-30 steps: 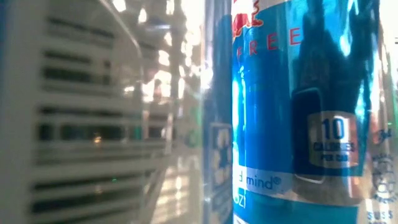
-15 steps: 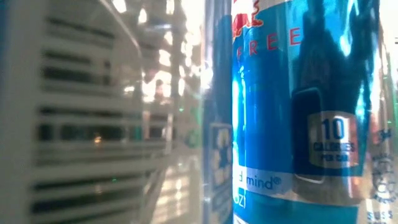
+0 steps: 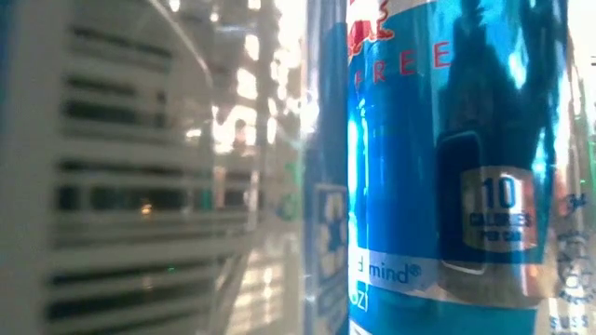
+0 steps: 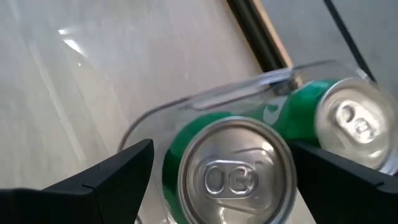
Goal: Sort soda cans
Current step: Put the bottom right green soda can into the top right transparent bin
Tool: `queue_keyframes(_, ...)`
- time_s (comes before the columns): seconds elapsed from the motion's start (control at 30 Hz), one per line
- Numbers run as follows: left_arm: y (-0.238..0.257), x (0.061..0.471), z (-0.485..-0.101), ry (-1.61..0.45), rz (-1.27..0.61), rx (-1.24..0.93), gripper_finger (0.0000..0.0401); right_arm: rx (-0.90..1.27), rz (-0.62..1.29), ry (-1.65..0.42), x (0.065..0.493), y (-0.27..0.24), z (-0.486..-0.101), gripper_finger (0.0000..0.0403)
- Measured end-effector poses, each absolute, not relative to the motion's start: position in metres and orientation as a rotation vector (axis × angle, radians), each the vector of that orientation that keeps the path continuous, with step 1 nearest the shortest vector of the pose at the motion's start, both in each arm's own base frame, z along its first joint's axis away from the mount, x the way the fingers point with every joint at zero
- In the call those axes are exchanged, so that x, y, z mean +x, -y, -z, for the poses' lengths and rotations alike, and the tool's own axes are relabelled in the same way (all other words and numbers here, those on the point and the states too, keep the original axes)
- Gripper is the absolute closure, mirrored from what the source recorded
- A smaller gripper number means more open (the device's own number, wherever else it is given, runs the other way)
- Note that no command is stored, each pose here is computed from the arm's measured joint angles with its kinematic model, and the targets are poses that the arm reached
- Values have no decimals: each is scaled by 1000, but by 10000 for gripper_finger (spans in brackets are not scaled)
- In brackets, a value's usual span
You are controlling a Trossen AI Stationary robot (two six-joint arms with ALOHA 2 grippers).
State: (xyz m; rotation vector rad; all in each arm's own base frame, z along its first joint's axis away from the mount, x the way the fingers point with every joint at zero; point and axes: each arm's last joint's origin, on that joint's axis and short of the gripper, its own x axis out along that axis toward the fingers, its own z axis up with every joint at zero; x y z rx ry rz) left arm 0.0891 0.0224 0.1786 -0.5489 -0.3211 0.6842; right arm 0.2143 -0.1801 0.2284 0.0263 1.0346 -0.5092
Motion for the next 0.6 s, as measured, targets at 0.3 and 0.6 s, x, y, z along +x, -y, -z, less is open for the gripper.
queue_keyframes(0.3,-22,89,-179,322,-683,-549,391,-3,560,-941,198,175,-255,45)
queue_keyframes(0.6,-22,89,-179,322,-683,-549,391,-5,605,-846,180,147,-297,45)
